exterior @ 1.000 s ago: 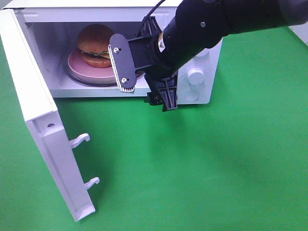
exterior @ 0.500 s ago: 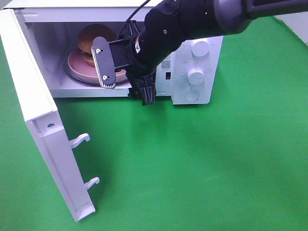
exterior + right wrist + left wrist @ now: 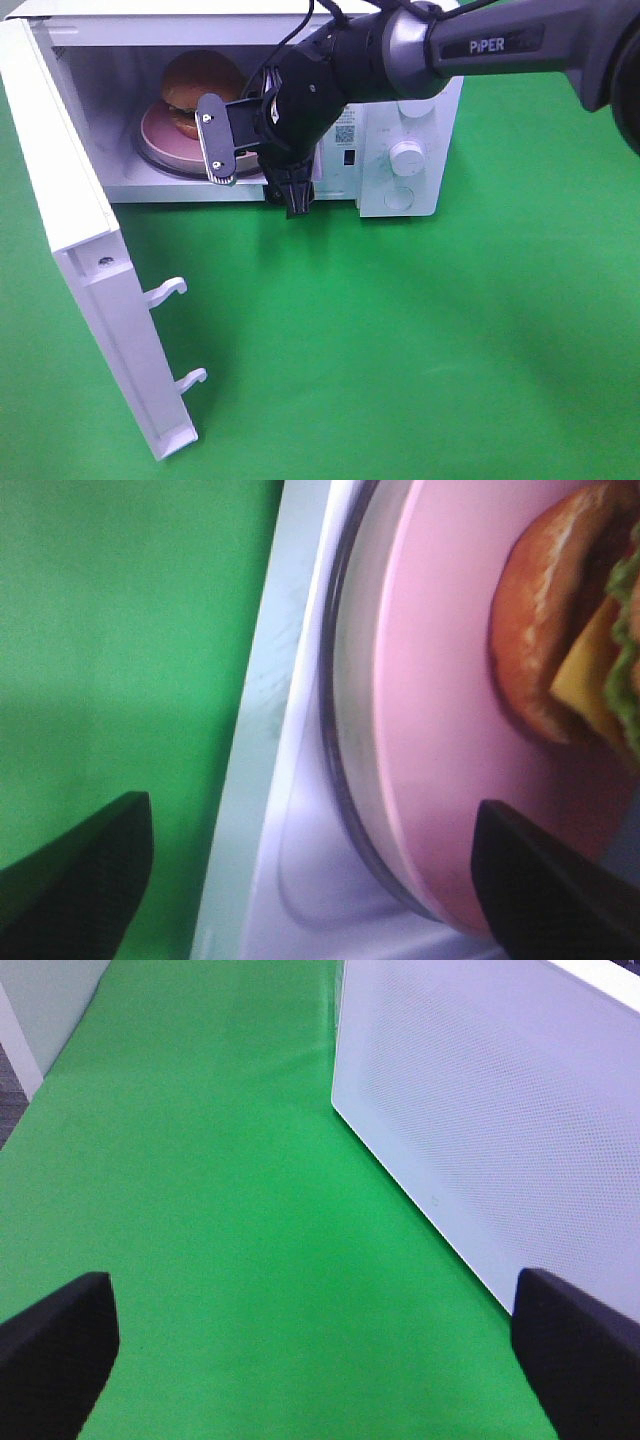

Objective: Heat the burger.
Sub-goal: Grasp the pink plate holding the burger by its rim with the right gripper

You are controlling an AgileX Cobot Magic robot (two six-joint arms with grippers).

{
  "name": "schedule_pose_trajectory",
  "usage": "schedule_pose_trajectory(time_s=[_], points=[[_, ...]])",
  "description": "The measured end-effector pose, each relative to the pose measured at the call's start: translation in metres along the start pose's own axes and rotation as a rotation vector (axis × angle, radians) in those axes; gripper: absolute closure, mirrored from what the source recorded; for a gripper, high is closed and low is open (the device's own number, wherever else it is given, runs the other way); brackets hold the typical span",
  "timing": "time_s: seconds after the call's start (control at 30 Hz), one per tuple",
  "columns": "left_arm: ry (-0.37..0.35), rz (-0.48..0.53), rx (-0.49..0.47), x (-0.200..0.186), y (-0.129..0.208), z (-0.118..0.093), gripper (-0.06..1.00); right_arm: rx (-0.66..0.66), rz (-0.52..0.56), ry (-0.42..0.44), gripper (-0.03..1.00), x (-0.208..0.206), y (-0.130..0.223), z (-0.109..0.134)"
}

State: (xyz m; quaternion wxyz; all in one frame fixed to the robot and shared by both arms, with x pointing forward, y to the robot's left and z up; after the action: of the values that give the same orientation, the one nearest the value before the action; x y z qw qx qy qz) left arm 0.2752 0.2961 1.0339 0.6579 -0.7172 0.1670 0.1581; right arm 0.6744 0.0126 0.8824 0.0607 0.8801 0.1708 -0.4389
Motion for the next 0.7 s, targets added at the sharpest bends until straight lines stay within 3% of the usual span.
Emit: schedule_pose_trajectory(time_s=[0.7], points=[[0.0,0.0,0.0,0.0,0.0,0.0,-0.05,0.077,-0.038,0.038,0.18,0.04,-0.015,-0.021]])
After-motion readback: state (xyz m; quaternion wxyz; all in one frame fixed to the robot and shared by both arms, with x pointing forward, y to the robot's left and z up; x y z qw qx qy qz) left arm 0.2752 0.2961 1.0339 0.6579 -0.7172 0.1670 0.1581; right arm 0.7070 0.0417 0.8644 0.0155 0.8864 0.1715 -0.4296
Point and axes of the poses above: a point on each arm's last joint axis where the gripper is mounted, x pointing out along that axis toward the gripper, z along the wrist's bending axis when the last joint is at zero, y = z × x, the point moved 5 cm from there along x, pointing out along that axis toward the gripper, and after that the axes turned 3 degrees about -x, right-handed, at the moved point
